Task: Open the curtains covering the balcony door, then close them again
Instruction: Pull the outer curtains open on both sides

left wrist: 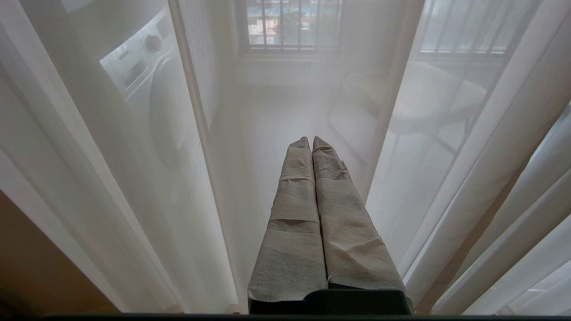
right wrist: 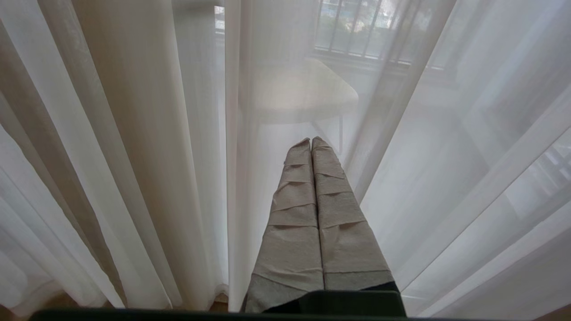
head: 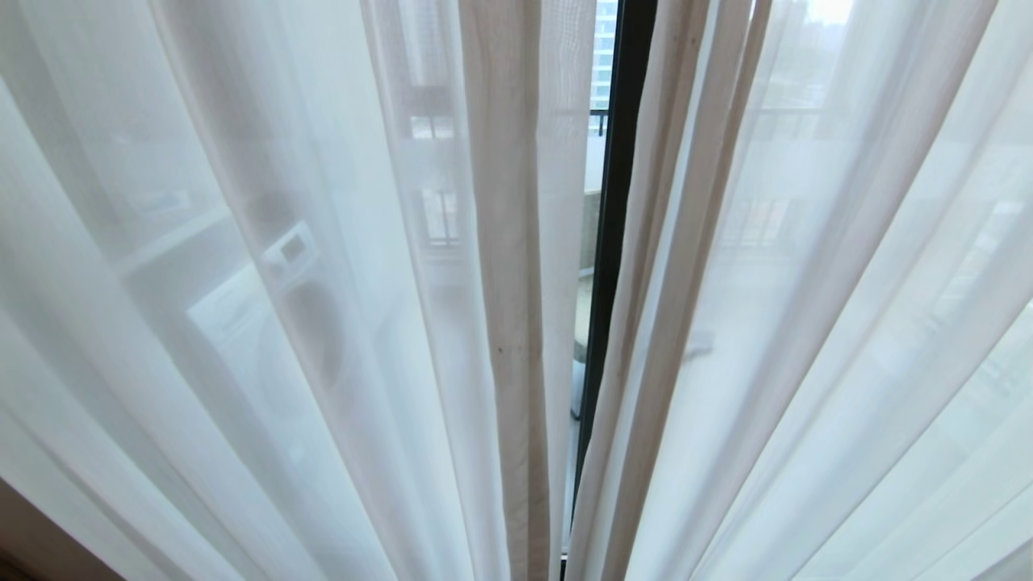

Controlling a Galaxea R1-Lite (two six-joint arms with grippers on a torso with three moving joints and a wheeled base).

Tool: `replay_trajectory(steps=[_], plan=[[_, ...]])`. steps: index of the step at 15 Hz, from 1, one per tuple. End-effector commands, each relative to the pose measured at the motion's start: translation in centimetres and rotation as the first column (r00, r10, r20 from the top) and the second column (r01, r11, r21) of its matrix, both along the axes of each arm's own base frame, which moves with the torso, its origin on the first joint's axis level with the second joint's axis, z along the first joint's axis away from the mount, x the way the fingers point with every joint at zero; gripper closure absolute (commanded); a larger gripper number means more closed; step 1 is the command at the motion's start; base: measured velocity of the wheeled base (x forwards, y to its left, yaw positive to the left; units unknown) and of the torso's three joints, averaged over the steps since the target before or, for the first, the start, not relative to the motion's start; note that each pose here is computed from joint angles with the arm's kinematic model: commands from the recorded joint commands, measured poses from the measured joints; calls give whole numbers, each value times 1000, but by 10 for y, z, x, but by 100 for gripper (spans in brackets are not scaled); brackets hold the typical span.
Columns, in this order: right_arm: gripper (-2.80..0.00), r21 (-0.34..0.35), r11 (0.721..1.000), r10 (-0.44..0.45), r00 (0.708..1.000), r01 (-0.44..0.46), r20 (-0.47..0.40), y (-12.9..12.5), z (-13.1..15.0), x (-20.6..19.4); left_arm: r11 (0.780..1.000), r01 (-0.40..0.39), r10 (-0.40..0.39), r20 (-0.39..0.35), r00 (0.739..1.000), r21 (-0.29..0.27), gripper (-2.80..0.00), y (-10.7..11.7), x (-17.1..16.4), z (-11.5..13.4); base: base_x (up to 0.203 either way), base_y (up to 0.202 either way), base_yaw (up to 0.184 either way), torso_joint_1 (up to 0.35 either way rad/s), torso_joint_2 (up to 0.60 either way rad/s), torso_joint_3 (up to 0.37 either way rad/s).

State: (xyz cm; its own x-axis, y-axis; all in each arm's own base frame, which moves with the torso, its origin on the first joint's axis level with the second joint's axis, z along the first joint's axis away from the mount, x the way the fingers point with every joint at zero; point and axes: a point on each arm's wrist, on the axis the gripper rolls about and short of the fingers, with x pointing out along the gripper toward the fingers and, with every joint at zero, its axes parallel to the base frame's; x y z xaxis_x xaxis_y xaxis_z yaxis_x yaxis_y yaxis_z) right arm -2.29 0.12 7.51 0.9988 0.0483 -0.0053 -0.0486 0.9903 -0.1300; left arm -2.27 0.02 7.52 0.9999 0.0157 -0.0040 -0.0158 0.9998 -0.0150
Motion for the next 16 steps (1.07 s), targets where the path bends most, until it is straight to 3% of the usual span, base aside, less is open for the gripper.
replay_trajectory(steps=[1, 5, 16], plan=[[0, -1, 1000, 1, 1000, -1, 1, 0, 0, 0, 1000, -1, 1, 1, 1000, 0, 0, 0, 0, 0, 0, 0, 0, 0, 0, 0], [0, -1, 1000, 1, 1000, -1, -1, 0, 0, 0, 1000, -3, 3, 3, 1000, -30, 0, 0, 0, 0, 0, 0, 0, 0, 0, 0], [0, -1, 1000, 1, 1000, -1, 1, 0, 0, 0, 999, -3, 3, 3, 1000, -34, 0, 0, 0, 0, 0, 0, 0, 0, 0, 0]])
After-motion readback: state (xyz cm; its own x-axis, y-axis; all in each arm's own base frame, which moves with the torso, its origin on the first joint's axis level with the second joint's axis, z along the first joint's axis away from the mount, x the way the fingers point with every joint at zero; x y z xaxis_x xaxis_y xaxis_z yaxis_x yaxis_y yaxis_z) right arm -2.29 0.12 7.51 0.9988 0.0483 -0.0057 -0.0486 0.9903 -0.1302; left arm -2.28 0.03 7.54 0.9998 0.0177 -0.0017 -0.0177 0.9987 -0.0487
